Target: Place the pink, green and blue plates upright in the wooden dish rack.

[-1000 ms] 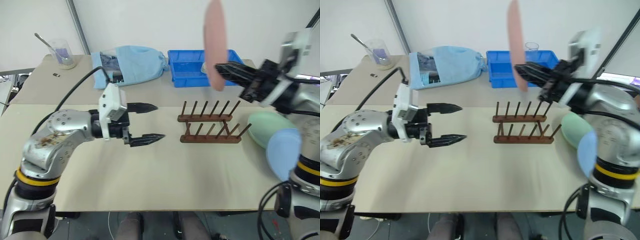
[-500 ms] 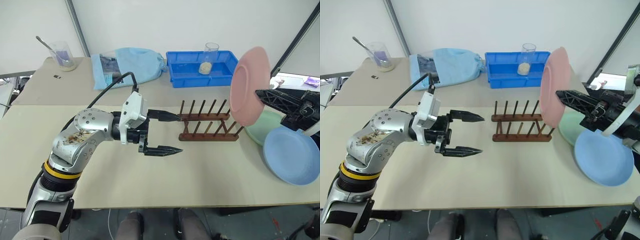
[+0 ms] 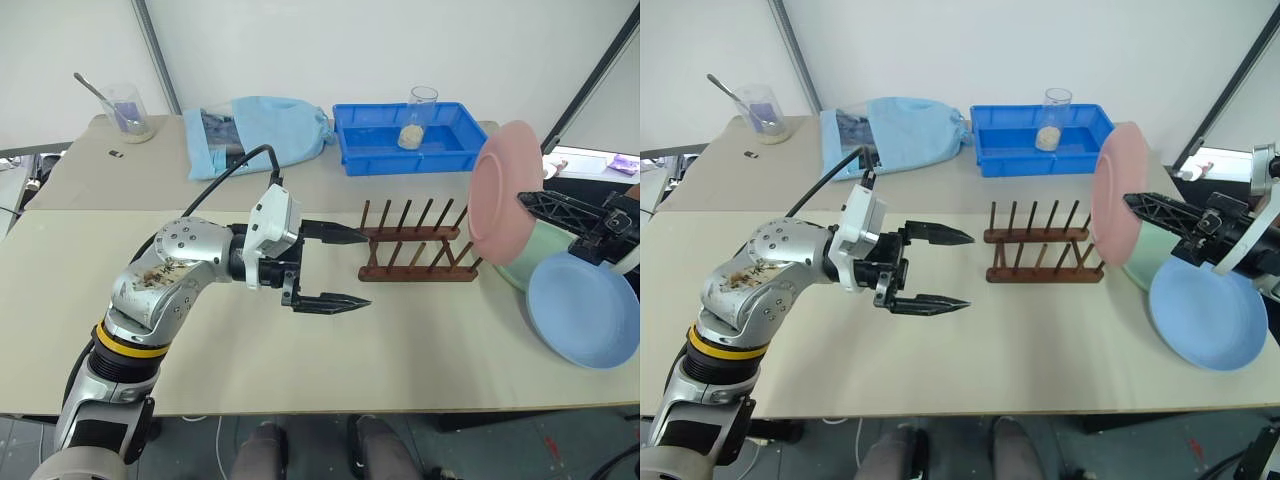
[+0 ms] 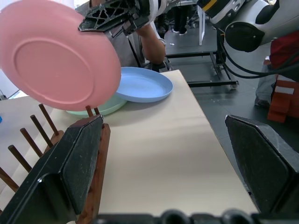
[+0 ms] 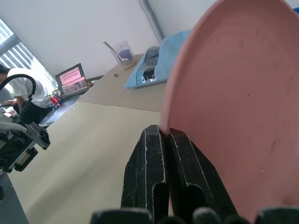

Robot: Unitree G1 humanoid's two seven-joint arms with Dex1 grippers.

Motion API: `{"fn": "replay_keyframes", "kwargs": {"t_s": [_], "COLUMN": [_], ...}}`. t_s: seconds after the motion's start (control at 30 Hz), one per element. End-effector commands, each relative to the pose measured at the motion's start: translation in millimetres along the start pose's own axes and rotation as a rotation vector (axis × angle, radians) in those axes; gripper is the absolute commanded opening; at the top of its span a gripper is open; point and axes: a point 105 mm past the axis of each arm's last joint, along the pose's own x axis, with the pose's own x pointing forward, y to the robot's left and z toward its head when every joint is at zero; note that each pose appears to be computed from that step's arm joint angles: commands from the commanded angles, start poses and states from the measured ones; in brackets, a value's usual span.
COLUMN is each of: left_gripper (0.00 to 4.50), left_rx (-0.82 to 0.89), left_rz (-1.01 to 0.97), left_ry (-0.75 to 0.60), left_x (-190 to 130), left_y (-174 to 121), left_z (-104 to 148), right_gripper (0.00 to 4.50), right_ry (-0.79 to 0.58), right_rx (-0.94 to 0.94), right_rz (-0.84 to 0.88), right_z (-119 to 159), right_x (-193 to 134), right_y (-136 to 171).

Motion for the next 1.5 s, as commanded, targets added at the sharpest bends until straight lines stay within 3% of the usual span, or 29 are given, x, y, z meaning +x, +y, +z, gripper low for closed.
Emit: {"fn": "replay_keyframes", "kwargs": {"t_s": [0.03, 0.6, 1.03, 1.43, 1.47, 1.5], "left_gripper": [4.45, 4.45, 4.45, 4.5, 4.5, 4.5], "left_rx": [0.05, 0.043, 0.051, 0.047, 0.047, 0.048], "left_rz": [-0.005, -0.012, -0.012, 0.002, 0.004, 0.007], "left_ry": [-0.026, -0.024, -0.034, -0.043, -0.044, -0.044], "left_x": [1, -2, 1, 6, 6, 7], "left_y": [1, 3, 4, 2, 2, 2], "left_z": [11, 6, 7, 5, 5, 5], "right_gripper": [0.0, 0.0, 0.0, 4.15, 4.46, 4.46], "right_ry": [-0.018, 0.098, 0.099, 0.001, -0.007, -0.024], "right_rx": [-0.025, -0.051, 0.074, 0.0, -0.007, -0.021], "right_rz": [0.017, 0.13, 0.031, -0.06, -0.064, -0.07], "right_z": [11, 11, 4, 23, 26, 32], "right_x": [1, 15, 17, 17, 16, 15], "right_y": [-1, 8, -25, -41, -41, -41]}}
